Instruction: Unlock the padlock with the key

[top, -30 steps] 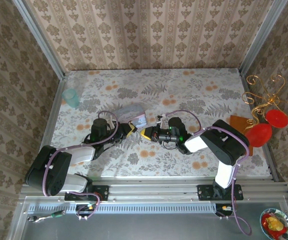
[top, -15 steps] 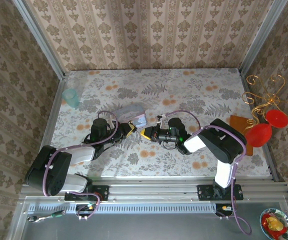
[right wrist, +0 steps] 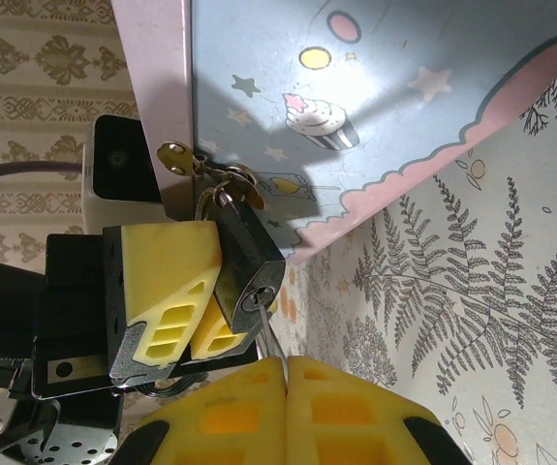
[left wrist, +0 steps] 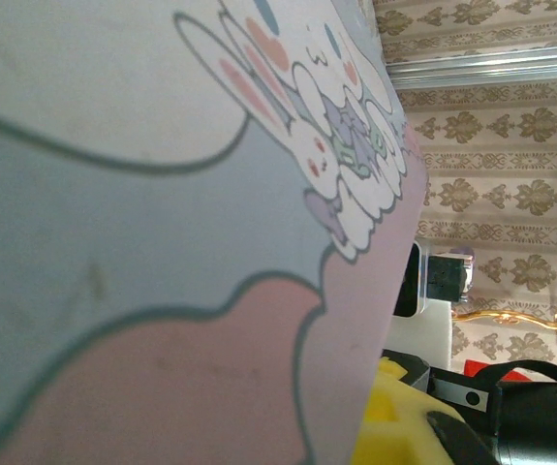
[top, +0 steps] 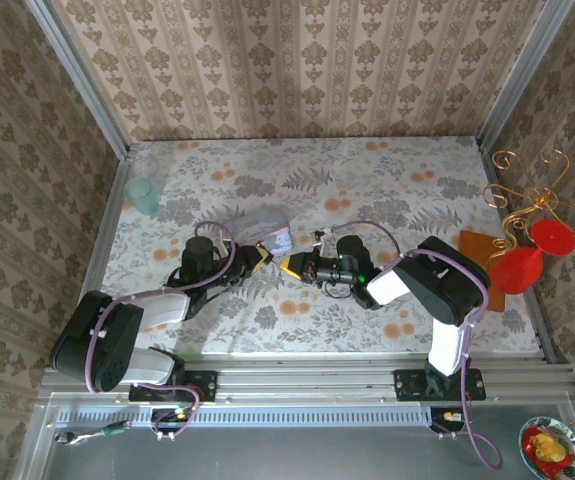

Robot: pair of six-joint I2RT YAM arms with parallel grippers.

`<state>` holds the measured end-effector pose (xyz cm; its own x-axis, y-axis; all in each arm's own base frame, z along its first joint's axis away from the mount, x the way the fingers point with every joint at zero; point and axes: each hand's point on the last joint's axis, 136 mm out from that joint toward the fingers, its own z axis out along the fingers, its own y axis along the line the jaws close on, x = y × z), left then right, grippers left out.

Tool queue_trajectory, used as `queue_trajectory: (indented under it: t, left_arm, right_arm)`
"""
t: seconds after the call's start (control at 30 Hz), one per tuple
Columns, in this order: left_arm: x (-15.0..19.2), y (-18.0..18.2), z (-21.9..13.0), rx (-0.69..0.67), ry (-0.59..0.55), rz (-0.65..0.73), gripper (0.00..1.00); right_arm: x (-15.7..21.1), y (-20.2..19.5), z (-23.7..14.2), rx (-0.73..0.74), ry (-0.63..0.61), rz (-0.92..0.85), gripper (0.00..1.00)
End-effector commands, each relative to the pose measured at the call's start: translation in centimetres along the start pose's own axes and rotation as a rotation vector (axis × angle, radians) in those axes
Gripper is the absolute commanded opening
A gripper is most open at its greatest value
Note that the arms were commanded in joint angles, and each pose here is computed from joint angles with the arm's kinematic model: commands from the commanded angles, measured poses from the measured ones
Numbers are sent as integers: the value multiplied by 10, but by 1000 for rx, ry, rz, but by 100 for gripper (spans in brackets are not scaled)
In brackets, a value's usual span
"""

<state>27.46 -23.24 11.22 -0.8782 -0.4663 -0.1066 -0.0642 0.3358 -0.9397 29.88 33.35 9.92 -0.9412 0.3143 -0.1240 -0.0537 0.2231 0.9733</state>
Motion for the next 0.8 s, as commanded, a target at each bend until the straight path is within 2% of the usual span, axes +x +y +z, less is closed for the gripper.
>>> queue_trajectory:
  t: [0.0,0.1,0.77]
  left_arm:
    - [0,-34,1,109,27,43,0]
    - [9,-36,4,112,53,49,0]
    - [18,-38,9,111,85,80,0]
  right_arm:
    - [-8,-10,0,20,-33,5,0]
    - [-9,-10,1,18,-35,-1,0]
    - [-20,5,6,-26,-37,-6,0]
